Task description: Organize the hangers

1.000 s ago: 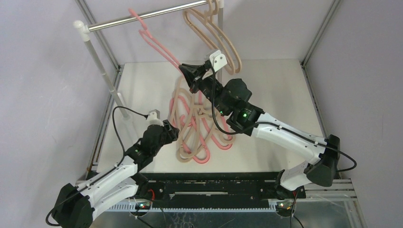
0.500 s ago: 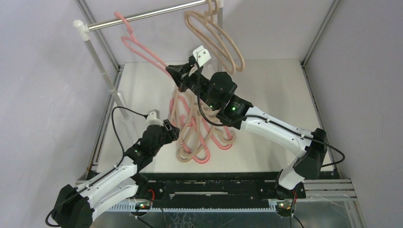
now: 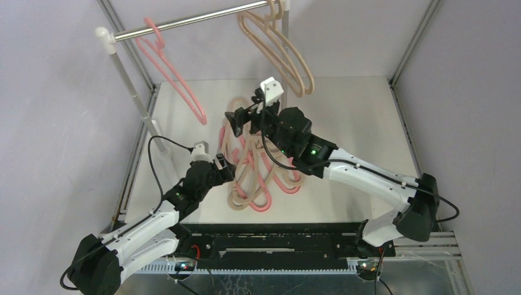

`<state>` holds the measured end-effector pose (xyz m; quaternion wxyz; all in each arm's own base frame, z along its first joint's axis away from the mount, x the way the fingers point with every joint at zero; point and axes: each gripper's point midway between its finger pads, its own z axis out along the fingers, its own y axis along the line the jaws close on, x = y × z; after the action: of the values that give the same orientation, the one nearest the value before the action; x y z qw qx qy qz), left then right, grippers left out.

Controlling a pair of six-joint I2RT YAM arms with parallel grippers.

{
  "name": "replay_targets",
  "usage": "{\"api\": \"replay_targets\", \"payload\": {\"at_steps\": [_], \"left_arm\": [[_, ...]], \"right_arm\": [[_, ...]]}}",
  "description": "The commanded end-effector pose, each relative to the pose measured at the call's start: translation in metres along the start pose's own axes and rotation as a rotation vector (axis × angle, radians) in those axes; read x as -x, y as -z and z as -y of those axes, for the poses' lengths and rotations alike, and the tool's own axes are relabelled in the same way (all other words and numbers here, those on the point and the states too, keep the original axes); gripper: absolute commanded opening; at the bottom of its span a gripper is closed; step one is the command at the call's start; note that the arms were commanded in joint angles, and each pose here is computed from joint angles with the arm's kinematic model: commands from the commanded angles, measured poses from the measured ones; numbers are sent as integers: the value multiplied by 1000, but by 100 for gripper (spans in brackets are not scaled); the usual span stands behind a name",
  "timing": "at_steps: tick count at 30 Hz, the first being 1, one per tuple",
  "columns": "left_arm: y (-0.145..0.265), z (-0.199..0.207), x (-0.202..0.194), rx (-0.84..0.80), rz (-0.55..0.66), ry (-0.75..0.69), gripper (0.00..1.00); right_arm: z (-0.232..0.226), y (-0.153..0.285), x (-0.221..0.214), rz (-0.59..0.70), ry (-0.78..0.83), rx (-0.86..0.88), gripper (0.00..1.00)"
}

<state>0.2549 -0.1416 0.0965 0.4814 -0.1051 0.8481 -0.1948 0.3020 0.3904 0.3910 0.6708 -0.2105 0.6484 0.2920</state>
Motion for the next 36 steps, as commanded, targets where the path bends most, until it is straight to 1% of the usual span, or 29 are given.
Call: {"api": "replay_targets", "payload": {"at_steps": [1, 4, 8, 10, 12, 16, 19, 22, 29, 34, 35, 36], "left_arm": [[-4, 6, 2, -37, 15, -40, 85], [-9, 8, -1, -34, -1, -43, 84], [-20, 1, -9, 7, -16, -33, 83], [-26, -1, -10, 26, -14, -35, 80], [-30, -2, -6, 38, -2, -59, 77], [-41, 3, 3, 50, -4, -162, 71], [-47, 10, 3, 35, -18, -197, 67], [-53, 13, -6, 44, -41, -229, 65], [-69, 16, -19, 99, -84, -340, 63], [-79, 14, -27, 143, -116, -397, 62], [-81, 13, -29, 151, -123, -407, 58], [-83, 11, -31, 157, -129, -411, 52]], "right_arm": [[37, 36, 39, 103, -12, -131, 100], [51, 55, 27, 65, -26, -160, 100], [72, 81, -16, -44, -25, -234, 99], [81, 95, -42, -95, -35, -259, 98], [87, 109, -64, -132, -56, -276, 97], [106, 137, -89, -159, -98, -323, 97], [119, 150, -96, -151, -133, -348, 96], [130, 156, -98, -135, -160, -364, 96], [143, 159, -114, -152, -190, -380, 95], [152, 165, -117, -137, -213, -389, 95], [153, 166, -117, -133, -218, -389, 95], [156, 168, -116, -127, -223, -391, 95]]}}
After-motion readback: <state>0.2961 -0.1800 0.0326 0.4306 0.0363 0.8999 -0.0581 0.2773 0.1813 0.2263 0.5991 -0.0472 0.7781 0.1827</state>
